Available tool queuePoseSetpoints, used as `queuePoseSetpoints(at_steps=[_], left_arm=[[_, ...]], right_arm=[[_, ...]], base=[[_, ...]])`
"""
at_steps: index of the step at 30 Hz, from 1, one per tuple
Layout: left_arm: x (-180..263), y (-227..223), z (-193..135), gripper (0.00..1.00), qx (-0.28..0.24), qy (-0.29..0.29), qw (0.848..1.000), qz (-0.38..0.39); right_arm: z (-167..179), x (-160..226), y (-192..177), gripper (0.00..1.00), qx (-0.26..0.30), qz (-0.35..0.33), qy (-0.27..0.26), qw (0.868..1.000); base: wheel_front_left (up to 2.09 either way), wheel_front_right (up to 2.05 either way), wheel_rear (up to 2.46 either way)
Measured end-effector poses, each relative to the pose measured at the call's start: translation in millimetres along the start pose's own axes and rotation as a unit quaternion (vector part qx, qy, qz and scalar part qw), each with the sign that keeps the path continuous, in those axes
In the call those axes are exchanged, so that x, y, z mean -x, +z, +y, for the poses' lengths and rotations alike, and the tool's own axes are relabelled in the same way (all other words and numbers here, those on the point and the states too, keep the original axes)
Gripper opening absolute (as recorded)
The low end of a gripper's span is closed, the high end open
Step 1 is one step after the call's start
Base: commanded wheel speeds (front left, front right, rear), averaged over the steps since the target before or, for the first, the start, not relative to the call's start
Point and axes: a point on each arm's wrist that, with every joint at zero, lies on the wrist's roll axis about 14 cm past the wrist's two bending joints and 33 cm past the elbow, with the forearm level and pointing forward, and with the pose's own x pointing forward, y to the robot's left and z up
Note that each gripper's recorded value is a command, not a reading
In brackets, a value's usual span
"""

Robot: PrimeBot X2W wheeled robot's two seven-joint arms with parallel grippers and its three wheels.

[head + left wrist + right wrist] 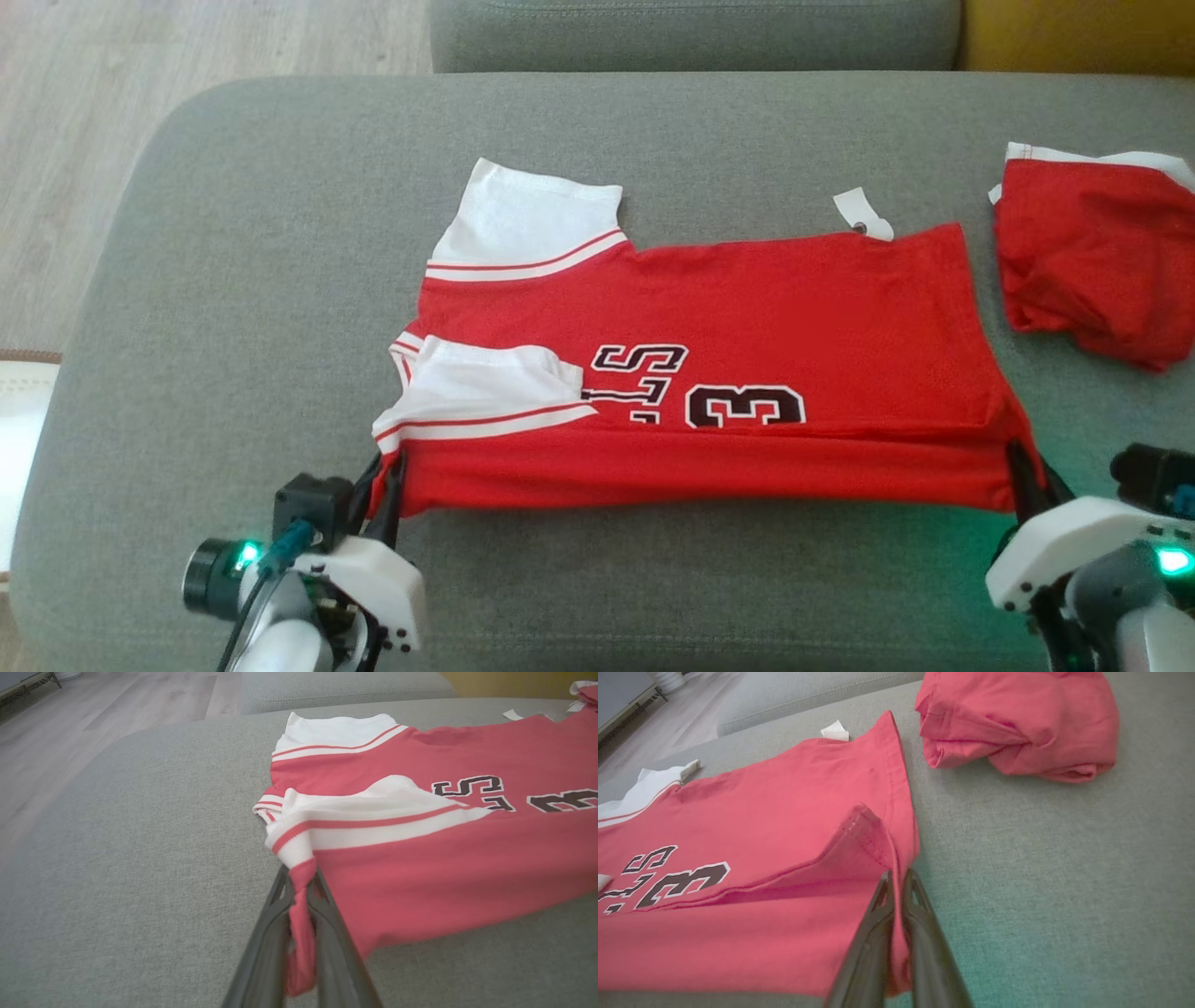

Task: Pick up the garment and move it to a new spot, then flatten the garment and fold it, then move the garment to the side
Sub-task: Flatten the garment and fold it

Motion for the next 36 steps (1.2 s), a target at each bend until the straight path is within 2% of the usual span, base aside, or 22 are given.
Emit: queuePoseSetpoints(at_steps=[1, 2, 3, 4, 7, 14, 21, 25, 30, 33, 36], left_arm=[[0, 0, 0, 0.00, 0.000, 0.000, 1.000, 0.000], [0, -1, 0, 0.24, 0.000, -0.001, 1.000, 0.002], [-1, -1, -1, 0.67, -0.001, -0.002, 1.000, 0.003], [-2, -2, -1, 1.00, -0.002, -0.001, 1.000, 0.004], [-6, 1, 4, 1.00, -0.005, 0.009, 1.000, -0.003], [-39, 54, 17, 1.00, -0.019, 0.016, 0.996, -0.085], [-91, 99, 15, 1.00, -0.074, -0.040, 0.990, -0.113], [-135, 115, 8, 1.00, -0.110, -0.087, 0.987, -0.083], [-188, 104, 5, 1.00, -0.133, -0.124, 0.983, 0.010], [-210, 87, -4, 1.00, -0.159, -0.157, 0.973, 0.064], [-228, 70, 5, 1.00, -0.181, -0.165, 0.963, 0.111]], right_arm=[[0, 0, 0, 0.00, 0.000, 0.000, 0.000, 1.000], [-1, 0, 1, 0.94, -0.001, -0.001, -0.002, 1.000], [-2, 0, 3, 1.00, -0.001, -0.006, -0.003, 1.000], [-3, 0, 6, 1.00, -0.002, -0.010, -0.005, 1.000], [-7, -1, 17, 1.00, -0.003, -0.034, -0.010, 0.999], [8, -18, 84, 1.00, 0.017, -0.141, 0.004, 0.990], [21, -44, 114, 1.00, 0.045, -0.169, 0.014, 0.985], [29, -60, 139, 1.00, 0.063, -0.192, 0.020, 0.979], [36, -79, 165, 1.00, 0.084, -0.215, 0.025, 0.973], [34, -90, 168, 1.00, 0.093, -0.216, 0.024, 0.972], [28, -97, 166, 1.00, 0.100, -0.210, 0.018, 0.972]], base=[[0.00, 0.00, 0.00], [0.00, 0.00, 0.00], [0.00, 0.00, 0.00], [0.00, 0.00, 0.00], [0.00, 0.00, 0.00], [0.00, 0.00, 0.00], [0.00, 0.00, 0.00], [0.00, 0.00, 0.00], [0.00, 0.00, 0.00], [0.00, 0.00, 0.00], [0.00, 0.00, 0.00]])
